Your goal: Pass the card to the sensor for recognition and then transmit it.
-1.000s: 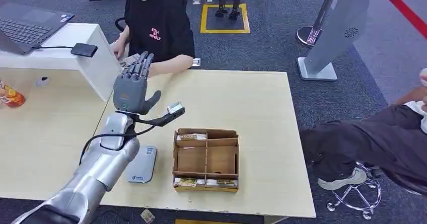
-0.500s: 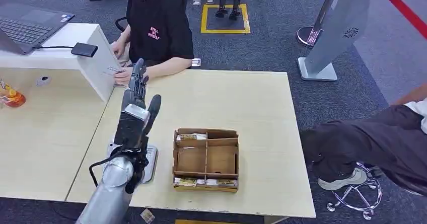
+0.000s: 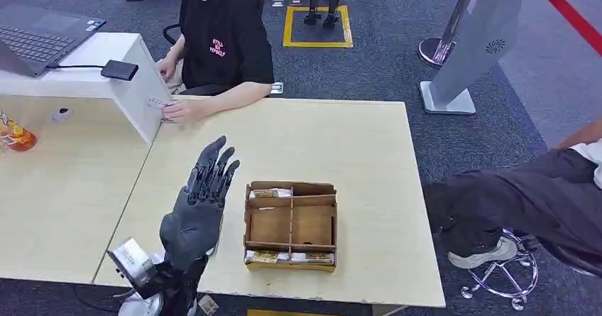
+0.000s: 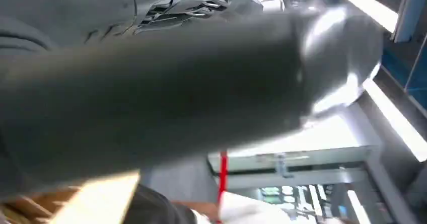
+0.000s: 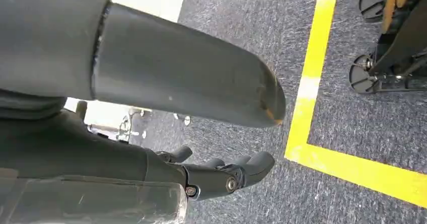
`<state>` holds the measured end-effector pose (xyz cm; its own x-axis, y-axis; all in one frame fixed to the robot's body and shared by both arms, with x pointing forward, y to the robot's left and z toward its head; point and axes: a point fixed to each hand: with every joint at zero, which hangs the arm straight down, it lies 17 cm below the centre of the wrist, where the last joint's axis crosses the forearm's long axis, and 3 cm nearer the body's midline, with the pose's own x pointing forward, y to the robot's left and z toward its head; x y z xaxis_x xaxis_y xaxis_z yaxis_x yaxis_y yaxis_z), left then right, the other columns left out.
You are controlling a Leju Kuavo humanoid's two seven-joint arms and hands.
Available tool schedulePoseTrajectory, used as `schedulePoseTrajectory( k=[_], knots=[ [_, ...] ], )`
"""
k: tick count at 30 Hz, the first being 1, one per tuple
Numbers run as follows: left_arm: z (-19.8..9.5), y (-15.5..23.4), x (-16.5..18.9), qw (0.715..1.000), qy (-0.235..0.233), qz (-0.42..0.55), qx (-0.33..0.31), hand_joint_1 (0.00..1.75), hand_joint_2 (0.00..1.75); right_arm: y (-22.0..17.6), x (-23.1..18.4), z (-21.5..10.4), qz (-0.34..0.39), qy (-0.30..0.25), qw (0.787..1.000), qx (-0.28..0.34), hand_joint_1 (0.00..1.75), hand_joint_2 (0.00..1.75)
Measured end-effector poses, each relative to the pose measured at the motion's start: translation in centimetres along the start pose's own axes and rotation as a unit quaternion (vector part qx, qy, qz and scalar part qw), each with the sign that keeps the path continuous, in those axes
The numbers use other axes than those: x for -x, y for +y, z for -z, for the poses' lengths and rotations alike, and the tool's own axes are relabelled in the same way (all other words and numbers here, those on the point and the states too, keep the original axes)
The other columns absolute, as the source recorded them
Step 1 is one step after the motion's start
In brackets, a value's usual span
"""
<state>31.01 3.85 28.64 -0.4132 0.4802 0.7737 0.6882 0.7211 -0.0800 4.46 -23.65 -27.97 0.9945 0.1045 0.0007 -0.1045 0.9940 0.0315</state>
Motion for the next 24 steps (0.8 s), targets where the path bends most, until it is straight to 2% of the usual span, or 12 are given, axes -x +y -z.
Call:
schedulePoseTrajectory(
  k=[6,7,9,11,12,13,15,16,18,21,23,24],
  knots=[
    [-2.4,-2.1,1.9,0.976,0.011,0.215,0.031,0.0,1.75,-0.1,0.0,0.0,0.027,0.0,1.0,0.001,0.0,0.0],
    [-2.6,-2.2,2.2,0.964,0.007,0.265,0.036,0.09,1.75,-0.1,0.0,0.0,0.031,0.002,1.0,0.001,0.0,0.0],
    [-3.3,-3.1,2.6,0.936,-0.005,0.345,0.06,0.33,1.75,0.0,0.0,0.0,0.037,0.003,0.999,0.001,0.0,0.0],
    [-4.0,-3.9,3.1,0.923,-0.007,0.377,0.08,1.17,1.75,-0.1,0.0,0.0,0.04,0.003,0.999,0.001,0.0,0.0],
    [-4.3,-4.2,3.5,0.913,-0.008,0.398,0.09,1.24,1.75,-0.1,0.0,0.0,0.042,0.003,0.999,0.001,0.0,0.0],
    [-4.6,-4.5,3.9,0.904,-0.008,0.416,0.1,1.1,1.75,-0.1,0.0,0.0,0.043,0.003,0.999,0.002,0.0,0.0],
    [-5.3,-4.9,4.7,0.886,-0.007,0.449,0.117,1.01,1.75,-0.1,0.0,0.0,0.044,0.003,0.999,0.002,0.0,0.0],
    [-5.5,-5.1,5.0,0.88,-0.008,0.459,0.124,0.89,1.75,-0.1,0.0,0.0,0.044,0.003,0.999,0.003,0.0,0.0],
    [-6.2,-5.4,5.7,0.866,-0.006,0.48,0.137,0.89,1.75,-0.1,0.0,0.0,0.046,0.003,0.999,0.002,0.0,0.0],
    [-6.9,-5.5,6.3,0.84,-0.007,0.522,0.146,0.75,1.75,-0.1,0.1,0.0,0.046,0.003,0.999,0.004,0.0,0.0],
    [-7.5,-5.8,6.9,0.821,-0.006,0.549,0.157,0.38,1.75,-0.2,0.1,0.0,0.046,0.003,0.999,0.004,0.0,0.0],
    [-7.8,-6.1,7.3,0.814,-0.004,0.557,0.166,0.35,1.75,-0.2,0.1,0.0,0.046,0.003,0.999,0.004,0.0,0.0]
  ],
)
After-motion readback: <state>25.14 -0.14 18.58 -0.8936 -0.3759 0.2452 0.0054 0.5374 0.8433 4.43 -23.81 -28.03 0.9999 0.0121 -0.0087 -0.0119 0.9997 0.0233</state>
